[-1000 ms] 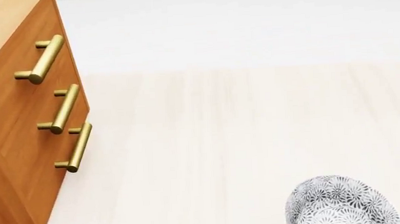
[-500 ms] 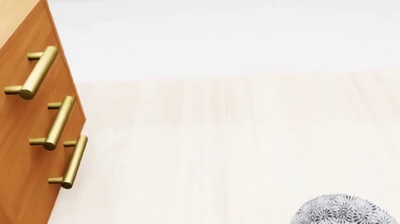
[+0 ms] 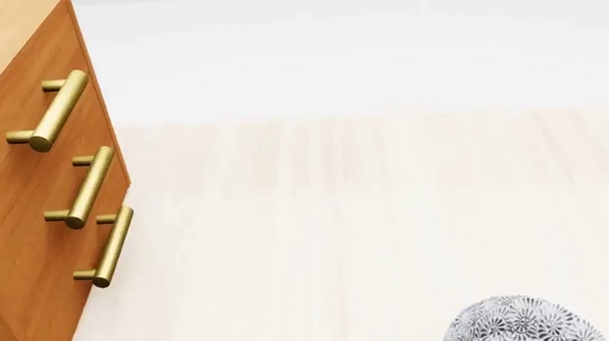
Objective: Put the bowl on top of the cabinet.
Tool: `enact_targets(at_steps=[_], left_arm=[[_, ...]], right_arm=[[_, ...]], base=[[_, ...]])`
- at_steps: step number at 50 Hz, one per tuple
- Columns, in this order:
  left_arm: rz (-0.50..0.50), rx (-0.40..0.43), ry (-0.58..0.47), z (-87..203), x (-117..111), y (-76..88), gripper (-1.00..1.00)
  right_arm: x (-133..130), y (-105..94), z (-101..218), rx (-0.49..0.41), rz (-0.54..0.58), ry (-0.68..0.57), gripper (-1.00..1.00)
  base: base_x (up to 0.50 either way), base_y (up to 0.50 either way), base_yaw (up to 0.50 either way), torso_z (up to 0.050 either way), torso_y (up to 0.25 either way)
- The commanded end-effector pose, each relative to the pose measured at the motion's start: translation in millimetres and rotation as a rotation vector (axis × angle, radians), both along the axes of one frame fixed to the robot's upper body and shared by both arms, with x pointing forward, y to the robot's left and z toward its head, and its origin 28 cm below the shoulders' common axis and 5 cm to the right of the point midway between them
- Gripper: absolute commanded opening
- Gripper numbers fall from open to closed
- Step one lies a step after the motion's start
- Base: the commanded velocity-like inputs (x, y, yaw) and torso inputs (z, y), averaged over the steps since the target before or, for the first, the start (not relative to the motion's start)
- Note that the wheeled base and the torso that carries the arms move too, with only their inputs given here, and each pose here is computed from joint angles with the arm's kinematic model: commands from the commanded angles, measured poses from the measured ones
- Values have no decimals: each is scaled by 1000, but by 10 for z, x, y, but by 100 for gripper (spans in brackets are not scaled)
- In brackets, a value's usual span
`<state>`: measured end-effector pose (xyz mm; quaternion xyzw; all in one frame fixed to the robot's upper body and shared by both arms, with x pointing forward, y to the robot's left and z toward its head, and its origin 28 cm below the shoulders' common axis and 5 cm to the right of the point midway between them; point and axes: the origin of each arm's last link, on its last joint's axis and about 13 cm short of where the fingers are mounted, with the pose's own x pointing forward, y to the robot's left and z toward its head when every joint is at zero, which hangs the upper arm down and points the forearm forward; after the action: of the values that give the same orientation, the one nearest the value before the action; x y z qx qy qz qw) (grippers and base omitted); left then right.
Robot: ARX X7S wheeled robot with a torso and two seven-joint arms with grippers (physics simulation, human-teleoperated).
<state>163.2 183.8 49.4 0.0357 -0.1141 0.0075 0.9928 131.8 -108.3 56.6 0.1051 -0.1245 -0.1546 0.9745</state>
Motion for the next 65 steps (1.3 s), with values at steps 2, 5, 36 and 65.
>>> enact_targets(at_steps=[2, 5, 36, 65], left_arm=[[39, 1, 6, 9, 12, 8, 100], [7, -43, 30, 4, 30, 27, 100], [13, -47, 31, 7, 21, 41, 100], [19, -47, 29, 2, 23, 46, 100]], right_arm=[[12, -104, 41, 167, -99, -10, 100], [12, -115, 43, 178, -103, -9, 100], [62, -324, 25, 470, -193, 33, 100], [58, -402, -13, 631, -190, 72, 100]], base=[[0, 0, 0, 0, 0], [0, 0, 0, 0, 0], [0, 0, 0, 0, 0], [0, 0, 0, 0, 0]])
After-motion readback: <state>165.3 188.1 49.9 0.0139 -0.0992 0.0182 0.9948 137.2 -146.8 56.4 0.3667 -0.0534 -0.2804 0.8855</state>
